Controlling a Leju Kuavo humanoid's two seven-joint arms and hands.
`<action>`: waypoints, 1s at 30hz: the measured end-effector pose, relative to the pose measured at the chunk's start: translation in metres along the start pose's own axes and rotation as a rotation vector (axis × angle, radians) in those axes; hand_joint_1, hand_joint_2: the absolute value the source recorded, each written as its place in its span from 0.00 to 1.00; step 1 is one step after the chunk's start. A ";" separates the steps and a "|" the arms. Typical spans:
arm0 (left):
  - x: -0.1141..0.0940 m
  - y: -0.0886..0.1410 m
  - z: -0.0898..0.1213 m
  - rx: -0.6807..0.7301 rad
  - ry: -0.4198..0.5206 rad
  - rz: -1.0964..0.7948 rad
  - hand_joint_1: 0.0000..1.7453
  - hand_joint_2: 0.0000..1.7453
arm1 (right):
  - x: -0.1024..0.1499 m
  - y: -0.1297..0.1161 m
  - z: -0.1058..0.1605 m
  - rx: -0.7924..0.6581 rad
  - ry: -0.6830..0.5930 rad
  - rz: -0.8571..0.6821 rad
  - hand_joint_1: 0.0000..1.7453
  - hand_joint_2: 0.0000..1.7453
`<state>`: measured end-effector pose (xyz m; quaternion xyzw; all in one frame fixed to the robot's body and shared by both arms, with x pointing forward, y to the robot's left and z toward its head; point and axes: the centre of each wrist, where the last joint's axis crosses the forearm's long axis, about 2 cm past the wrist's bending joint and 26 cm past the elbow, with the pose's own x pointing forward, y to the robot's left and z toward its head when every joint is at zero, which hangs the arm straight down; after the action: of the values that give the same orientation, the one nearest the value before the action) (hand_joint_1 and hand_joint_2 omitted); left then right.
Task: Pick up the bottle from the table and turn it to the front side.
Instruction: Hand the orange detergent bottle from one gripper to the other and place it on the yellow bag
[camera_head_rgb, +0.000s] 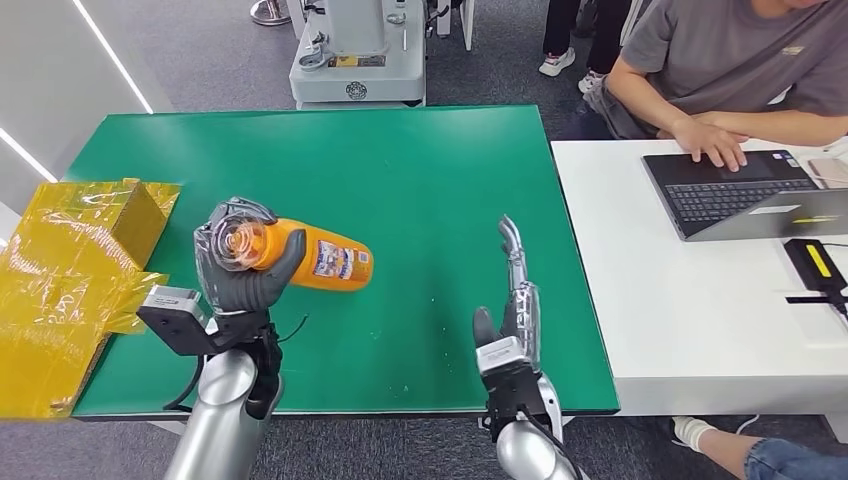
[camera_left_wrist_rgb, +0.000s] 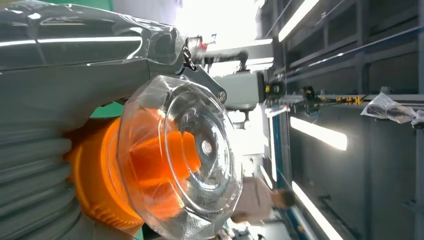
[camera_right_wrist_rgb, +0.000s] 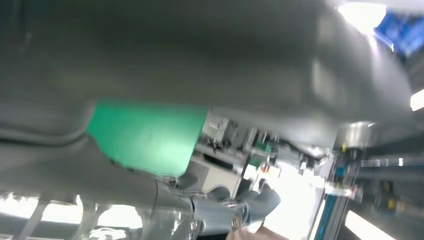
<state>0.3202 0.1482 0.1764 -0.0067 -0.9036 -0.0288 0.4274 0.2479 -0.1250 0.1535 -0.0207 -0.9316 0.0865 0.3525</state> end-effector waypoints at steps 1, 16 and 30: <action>0.001 0.007 -0.002 0.007 -0.008 -0.053 1.00 1.00 | 0.003 -0.002 0.001 -0.020 0.004 -0.014 0.00 1.00; 0.005 0.136 -0.010 -0.048 -0.088 -0.929 1.00 1.00 | 0.022 -0.005 0.019 -0.031 0.034 -0.104 0.00 1.00; -0.013 0.204 0.004 -0.207 0.005 -1.246 1.00 1.00 | 0.022 -0.005 0.019 -0.012 0.051 -0.125 0.00 1.00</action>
<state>0.3323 0.3525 0.1733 0.4795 -0.7294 -0.3596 0.3297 0.2187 -0.1301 0.1543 0.0330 -0.9223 0.0581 0.3806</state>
